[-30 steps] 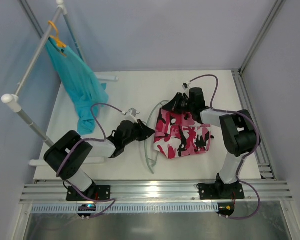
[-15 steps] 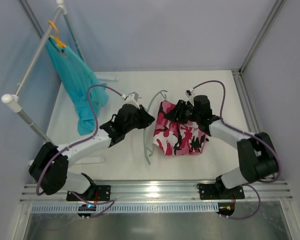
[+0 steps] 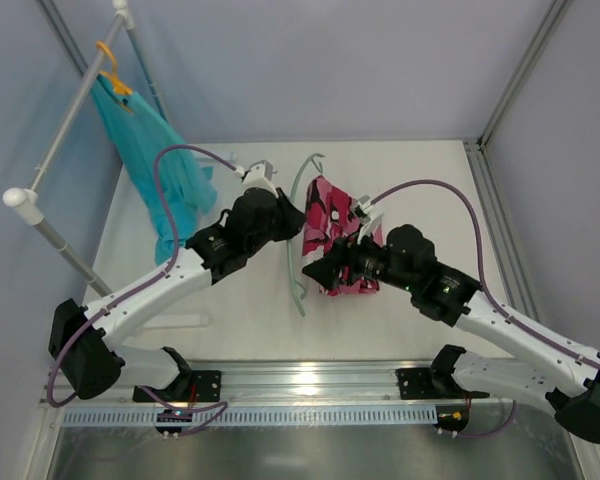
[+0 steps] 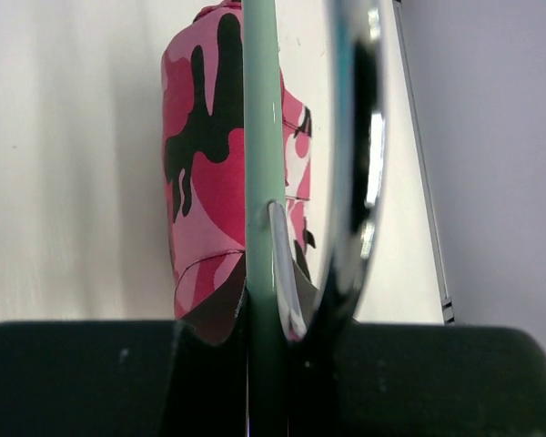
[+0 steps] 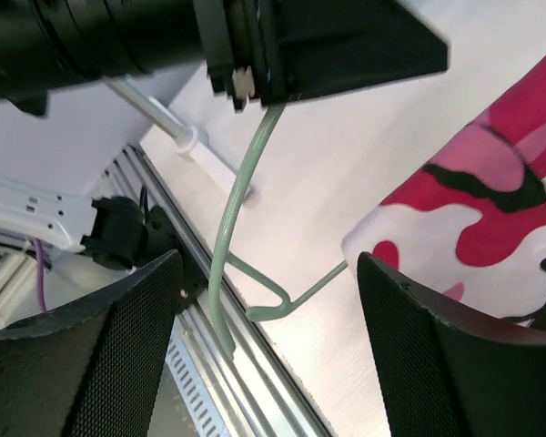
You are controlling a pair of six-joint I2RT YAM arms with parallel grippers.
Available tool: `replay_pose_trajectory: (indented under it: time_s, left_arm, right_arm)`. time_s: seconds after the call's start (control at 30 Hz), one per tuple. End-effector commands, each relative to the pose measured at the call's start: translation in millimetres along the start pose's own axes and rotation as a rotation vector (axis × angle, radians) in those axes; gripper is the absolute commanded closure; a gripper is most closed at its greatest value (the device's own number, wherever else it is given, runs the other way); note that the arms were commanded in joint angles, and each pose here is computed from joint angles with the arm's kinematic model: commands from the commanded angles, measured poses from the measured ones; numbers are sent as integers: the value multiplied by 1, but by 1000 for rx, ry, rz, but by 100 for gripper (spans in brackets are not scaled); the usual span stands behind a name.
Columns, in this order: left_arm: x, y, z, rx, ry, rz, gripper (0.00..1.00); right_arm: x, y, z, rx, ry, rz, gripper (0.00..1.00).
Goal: Place the trousers on the hanger
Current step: Pass the hanger from the left arm to the right
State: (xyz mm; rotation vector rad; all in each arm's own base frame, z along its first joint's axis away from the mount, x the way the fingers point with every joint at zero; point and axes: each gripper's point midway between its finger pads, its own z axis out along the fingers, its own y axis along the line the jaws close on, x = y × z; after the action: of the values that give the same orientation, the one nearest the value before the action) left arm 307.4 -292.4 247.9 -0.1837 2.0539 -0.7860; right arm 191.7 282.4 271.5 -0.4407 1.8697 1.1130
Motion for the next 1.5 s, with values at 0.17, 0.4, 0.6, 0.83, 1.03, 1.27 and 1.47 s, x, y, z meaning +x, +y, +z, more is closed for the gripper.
replay_pose_trajectory:
  time_s: [0.17, 0.4, 0.6, 0.83, 1.03, 1.27, 1.47]
  left_arm:
    - [-76, -56, -34, 31, -192, -24, 100]
    - [-75, -54, -35, -26, -168, -15, 100]
    - [-78, -52, -42, -31, -172, -11, 100]
    - [-77, -58, -53, 18, -164, -16, 100]
    - [-68, -59, -58, 75, -147, -49, 80]
    - [-53, -63, -62, 169, -123, -70, 61]
    - [-48, -62, -63, 189, -117, -70, 60]
  right_arm:
    - [-9, 19, 15, 220, -40, -146, 17]
    - [-3, 17, 31, 371, -55, -201, 24]
    - [-8, 23, 39, 409, -74, -227, 66]
    - [-19, 23, 36, 430, -129, -188, 96]
    - [-27, 23, 34, 427, -180, -179, 96]
    - [-35, 24, 33, 419, -227, -173, 96]
    - [-29, 25, 40, 403, -226, -172, 96]
